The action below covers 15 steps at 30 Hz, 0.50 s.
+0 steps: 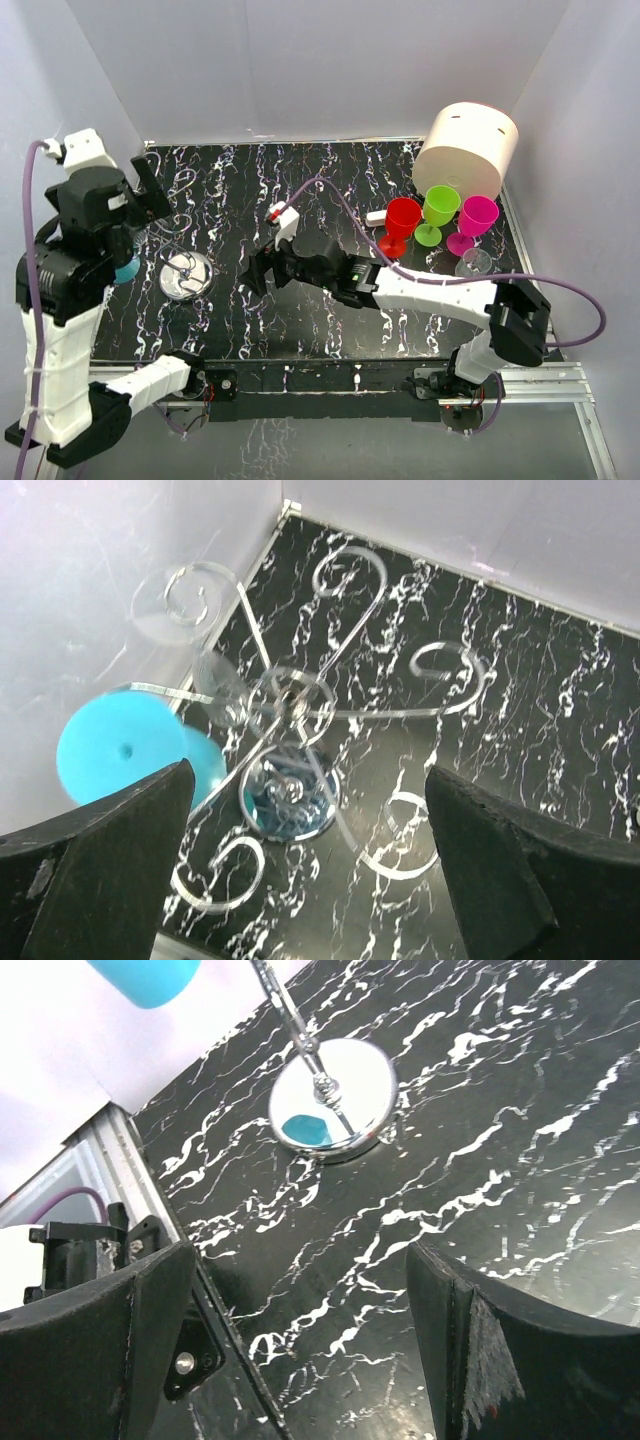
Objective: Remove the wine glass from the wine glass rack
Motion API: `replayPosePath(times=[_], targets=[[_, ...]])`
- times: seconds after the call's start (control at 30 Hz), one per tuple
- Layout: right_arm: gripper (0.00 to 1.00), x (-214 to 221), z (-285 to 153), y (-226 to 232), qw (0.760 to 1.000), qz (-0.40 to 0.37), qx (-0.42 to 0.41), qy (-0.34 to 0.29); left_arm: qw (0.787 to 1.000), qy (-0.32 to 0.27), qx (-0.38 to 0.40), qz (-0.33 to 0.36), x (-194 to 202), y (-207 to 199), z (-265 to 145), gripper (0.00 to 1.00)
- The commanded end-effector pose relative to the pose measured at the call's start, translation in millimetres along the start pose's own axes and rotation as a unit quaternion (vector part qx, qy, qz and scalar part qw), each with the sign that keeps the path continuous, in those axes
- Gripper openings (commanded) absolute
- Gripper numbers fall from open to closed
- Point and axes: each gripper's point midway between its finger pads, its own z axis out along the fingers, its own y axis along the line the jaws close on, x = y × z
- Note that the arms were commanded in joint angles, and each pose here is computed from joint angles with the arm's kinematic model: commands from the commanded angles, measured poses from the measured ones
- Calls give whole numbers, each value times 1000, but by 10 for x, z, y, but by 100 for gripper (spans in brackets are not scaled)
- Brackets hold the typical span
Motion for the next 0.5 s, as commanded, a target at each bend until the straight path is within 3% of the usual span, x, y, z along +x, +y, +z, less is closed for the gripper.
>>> replayPosePath(times=[0.0, 0.3, 0.47], targets=[[84, -213, -173, -220, 998, -28, 37, -44, 999, -37, -6, 24, -377, -246, 237, 99], [85, -186, -300, -422, 997, -25, 56, -50, 996, -64, 6, 56, -772, -723, 709, 99], [85, -200, -342, -462, 996, -26, 61, -54, 999, -50, 12, 18, -900, -573, 1102, 99]])
